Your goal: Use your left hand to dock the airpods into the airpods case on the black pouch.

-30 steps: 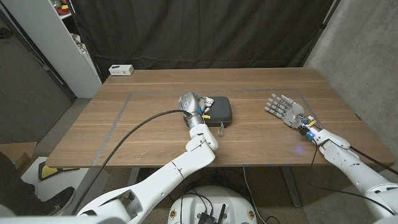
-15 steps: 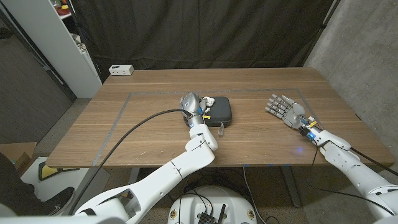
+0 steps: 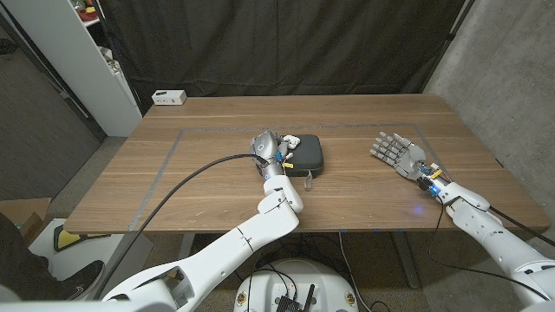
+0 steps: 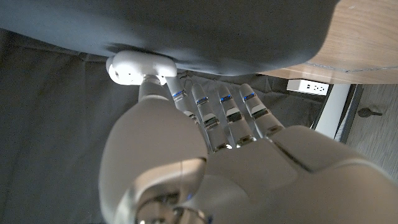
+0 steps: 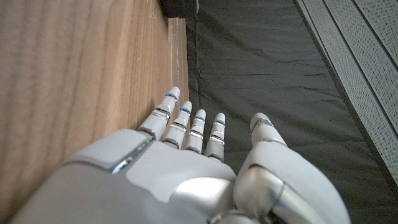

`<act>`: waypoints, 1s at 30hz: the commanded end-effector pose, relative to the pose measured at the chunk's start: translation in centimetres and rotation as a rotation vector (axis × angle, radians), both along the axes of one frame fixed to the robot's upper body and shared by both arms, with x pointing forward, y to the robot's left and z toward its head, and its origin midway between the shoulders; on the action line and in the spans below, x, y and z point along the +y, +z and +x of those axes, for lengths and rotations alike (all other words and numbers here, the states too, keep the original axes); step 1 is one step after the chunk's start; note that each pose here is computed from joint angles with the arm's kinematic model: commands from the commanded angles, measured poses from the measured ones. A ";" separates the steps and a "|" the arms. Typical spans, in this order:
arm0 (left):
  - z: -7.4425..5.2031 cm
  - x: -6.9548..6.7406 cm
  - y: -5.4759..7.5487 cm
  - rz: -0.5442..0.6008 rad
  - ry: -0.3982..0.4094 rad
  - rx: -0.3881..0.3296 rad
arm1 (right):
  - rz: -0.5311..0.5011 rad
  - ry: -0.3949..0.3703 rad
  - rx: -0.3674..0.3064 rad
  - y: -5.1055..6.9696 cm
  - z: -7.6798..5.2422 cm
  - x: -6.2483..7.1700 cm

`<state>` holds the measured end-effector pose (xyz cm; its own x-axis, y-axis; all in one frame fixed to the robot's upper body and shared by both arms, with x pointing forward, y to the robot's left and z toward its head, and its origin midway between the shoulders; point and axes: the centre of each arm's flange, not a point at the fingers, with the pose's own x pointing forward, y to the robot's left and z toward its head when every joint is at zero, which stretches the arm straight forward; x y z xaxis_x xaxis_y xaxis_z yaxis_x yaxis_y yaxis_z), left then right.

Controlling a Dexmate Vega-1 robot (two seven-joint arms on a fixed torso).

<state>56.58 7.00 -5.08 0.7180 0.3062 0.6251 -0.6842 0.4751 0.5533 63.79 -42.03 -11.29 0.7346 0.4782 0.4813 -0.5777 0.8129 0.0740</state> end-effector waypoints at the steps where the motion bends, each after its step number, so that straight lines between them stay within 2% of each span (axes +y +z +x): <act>1: -0.4 0.5 -0.2 0.010 -0.002 0.004 | 0.003 -0.001 -0.001 0.0 -0.2 0.6; 17: -1.2 0.9 -0.8 0.014 0.005 -0.001 | -0.016 0.008 -0.006 0.0 -0.4 1.0; 30: -1.5 0.8 -0.8 0.019 0.005 -0.019 | -0.012 0.007 -0.012 -0.1 -0.4 1.0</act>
